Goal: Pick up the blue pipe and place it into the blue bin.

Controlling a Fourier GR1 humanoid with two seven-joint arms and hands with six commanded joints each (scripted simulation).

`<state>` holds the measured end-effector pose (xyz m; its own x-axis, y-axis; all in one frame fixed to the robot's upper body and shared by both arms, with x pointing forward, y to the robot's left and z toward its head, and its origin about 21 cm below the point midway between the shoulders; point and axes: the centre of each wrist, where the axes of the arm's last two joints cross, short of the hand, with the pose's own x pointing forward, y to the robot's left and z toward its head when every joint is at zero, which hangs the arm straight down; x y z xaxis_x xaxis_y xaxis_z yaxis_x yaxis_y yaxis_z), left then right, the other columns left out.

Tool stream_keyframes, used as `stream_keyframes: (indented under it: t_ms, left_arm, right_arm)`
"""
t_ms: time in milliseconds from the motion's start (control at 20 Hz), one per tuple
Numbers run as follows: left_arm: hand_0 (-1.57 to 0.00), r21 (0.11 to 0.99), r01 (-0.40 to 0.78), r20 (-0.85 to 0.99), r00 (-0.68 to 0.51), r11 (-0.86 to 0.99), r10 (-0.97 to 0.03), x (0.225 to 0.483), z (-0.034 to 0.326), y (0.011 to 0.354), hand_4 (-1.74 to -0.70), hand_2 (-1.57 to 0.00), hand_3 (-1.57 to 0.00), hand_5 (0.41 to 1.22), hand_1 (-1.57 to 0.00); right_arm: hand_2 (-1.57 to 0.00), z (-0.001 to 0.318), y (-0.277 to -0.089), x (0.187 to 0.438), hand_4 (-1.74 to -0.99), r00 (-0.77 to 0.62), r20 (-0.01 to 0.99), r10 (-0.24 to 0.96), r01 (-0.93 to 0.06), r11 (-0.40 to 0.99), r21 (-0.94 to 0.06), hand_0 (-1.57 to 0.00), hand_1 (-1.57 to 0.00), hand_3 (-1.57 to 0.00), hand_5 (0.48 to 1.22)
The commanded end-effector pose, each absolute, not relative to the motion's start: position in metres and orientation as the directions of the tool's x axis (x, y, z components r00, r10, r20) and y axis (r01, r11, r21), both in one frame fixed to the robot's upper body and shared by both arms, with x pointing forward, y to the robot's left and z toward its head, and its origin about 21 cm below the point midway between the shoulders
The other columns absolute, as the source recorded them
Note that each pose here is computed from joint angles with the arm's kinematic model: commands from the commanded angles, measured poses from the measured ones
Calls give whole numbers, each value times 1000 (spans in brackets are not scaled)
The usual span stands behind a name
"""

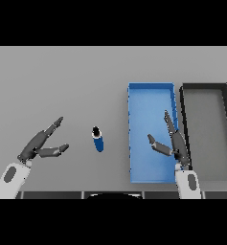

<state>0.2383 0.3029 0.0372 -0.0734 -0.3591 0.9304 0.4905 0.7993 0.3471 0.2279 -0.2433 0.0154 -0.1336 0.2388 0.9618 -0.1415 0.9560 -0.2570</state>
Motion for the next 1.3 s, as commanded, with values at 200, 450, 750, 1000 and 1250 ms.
stream_keyframes:
  t_ms: [200, 450, 750, 1000, 1250]
  left_arm:
    - [1, 314, 608, 934, -59, 729, -354, 228, 32, 270, -1091, 1, 1, 472, 1]
    - [1, 289, 665, 941, -68, 688, -330, 230, 19, 235, -1114, 1, 1, 447, 1]
    - [1, 260, 696, 947, -48, 670, -317, 246, 4, 205, -1114, 1, 1, 450, 1]
    - [1, 272, 703, 946, -71, 657, -316, 257, -12, 178, -1081, 1, 1, 442, 1]
    - [1, 180, 714, 978, -56, 677, -200, 268, -20, 158, -1141, -114, -96, 550, -33]
  right_arm:
    - [1, 9, -244, 221, -1248, -145, 962, 231, -137, 958, -251, 1, 1, 1, 612]
    - [1, 10, -243, 223, -1265, -137, 965, 225, -134, 961, -243, 1, 1, 1, 616]
    - [1, 12, -245, 219, -1276, -128, 966, 224, -124, 963, -240, 1, 1, 1, 609]
    - [1, 12, -244, 216, -1265, -127, 968, 215, -127, 965, -230, 1, 1, 1, 597]
    - [1, 9, -243, 218, -1266, -113, 970, 217, -125, 965, -231, 1, 1, 1, 601]
